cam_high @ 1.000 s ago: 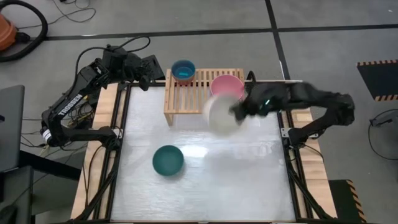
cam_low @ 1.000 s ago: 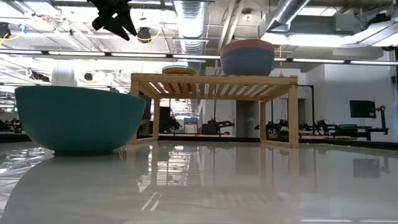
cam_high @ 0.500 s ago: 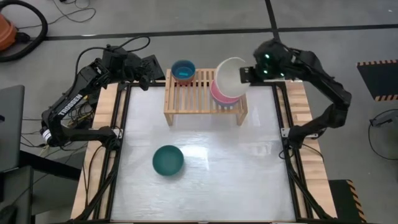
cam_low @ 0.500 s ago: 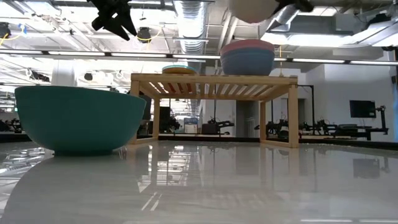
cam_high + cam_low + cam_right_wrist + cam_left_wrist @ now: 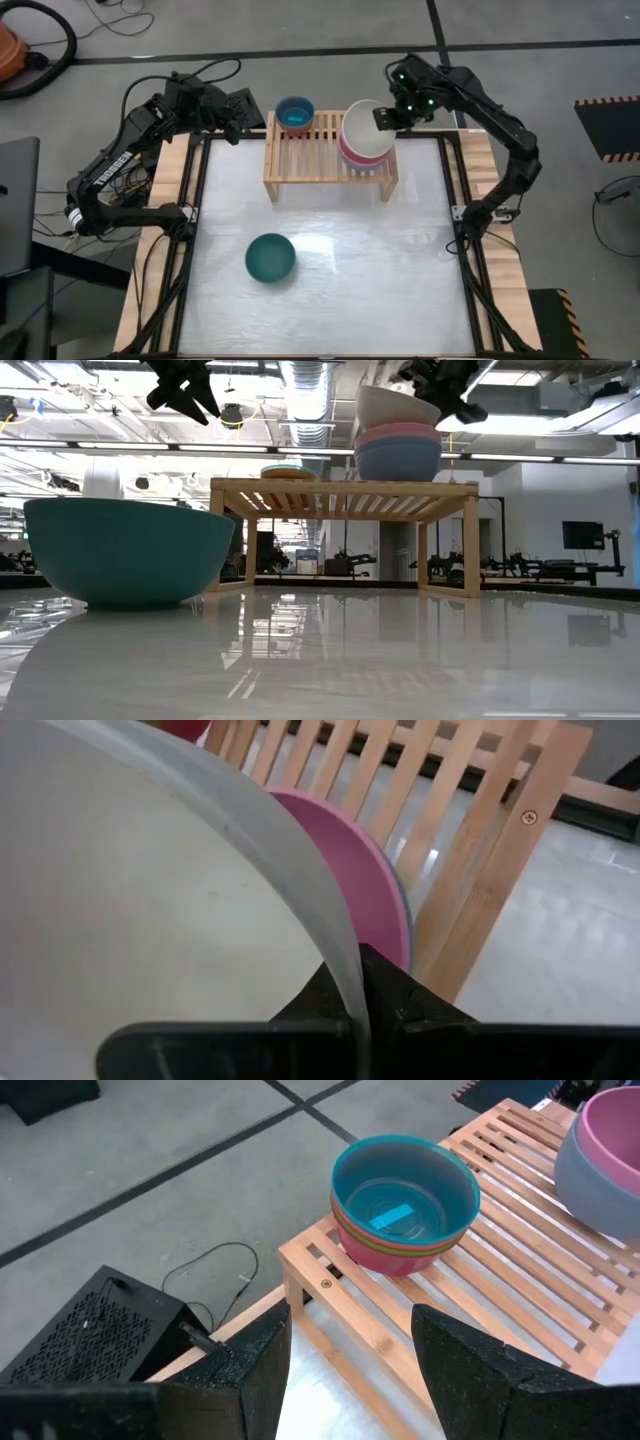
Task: Place and stack bowls onto a shelf
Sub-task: Stack the white bowl on top of the pink bowl on the shelf
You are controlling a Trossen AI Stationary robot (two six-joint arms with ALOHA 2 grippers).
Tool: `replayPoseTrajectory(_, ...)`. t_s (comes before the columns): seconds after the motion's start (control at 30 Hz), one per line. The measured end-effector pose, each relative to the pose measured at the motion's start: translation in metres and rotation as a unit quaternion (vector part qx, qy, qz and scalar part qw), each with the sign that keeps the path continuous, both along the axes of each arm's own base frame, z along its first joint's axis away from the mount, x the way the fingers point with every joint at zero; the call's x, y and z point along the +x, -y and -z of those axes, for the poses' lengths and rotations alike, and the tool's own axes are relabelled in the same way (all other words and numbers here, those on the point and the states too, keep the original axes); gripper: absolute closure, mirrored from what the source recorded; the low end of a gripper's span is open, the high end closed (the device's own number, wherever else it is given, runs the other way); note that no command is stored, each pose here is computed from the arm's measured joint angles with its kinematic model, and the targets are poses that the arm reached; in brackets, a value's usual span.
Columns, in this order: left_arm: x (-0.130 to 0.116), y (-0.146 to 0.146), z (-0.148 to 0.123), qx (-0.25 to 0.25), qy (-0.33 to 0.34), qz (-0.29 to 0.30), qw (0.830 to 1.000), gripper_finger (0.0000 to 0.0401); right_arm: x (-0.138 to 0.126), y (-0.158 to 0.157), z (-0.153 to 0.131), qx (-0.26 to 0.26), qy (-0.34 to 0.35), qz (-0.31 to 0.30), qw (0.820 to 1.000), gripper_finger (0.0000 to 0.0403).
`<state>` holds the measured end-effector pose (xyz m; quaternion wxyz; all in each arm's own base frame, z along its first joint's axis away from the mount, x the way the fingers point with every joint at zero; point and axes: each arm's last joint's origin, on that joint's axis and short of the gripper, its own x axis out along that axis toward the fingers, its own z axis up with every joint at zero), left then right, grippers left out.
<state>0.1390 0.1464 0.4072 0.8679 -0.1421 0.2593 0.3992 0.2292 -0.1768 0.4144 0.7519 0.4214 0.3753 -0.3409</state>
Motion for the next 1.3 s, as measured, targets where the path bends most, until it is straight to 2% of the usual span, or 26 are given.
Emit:
replayPoseTrajectory(0.4, 0.000, 0.000, 0.000, 0.000, 0.001, -0.001, 1.000, 0.0209, -0.010, -0.004, 0.005, 0.035, -0.041, 0.000, 0.999, 0.0379)
replayPoseTrajectory(0.9, 0.000, 0.000, 0.000, -0.001, 0.001, -0.001, 1.000, 0.0209, -0.006, -0.001, 0.005, 0.023, -0.033, -0.008, 0.999, 0.0359)
replayPoseTrajectory(1.1, 0.000, 0.000, 0.000, 0.001, -0.002, 0.001, 1.000, 0.0209, -0.004, -0.003, 0.004, 0.010, -0.031, -0.028, 0.999, 0.0323)
replayPoseTrajectory(1.3, 0.000, 0.000, 0.000, 0.002, -0.002, 0.002, 1.000, 0.0209, -0.004, -0.001, 0.004, 0.004, -0.029, -0.029, 0.999, 0.0254)
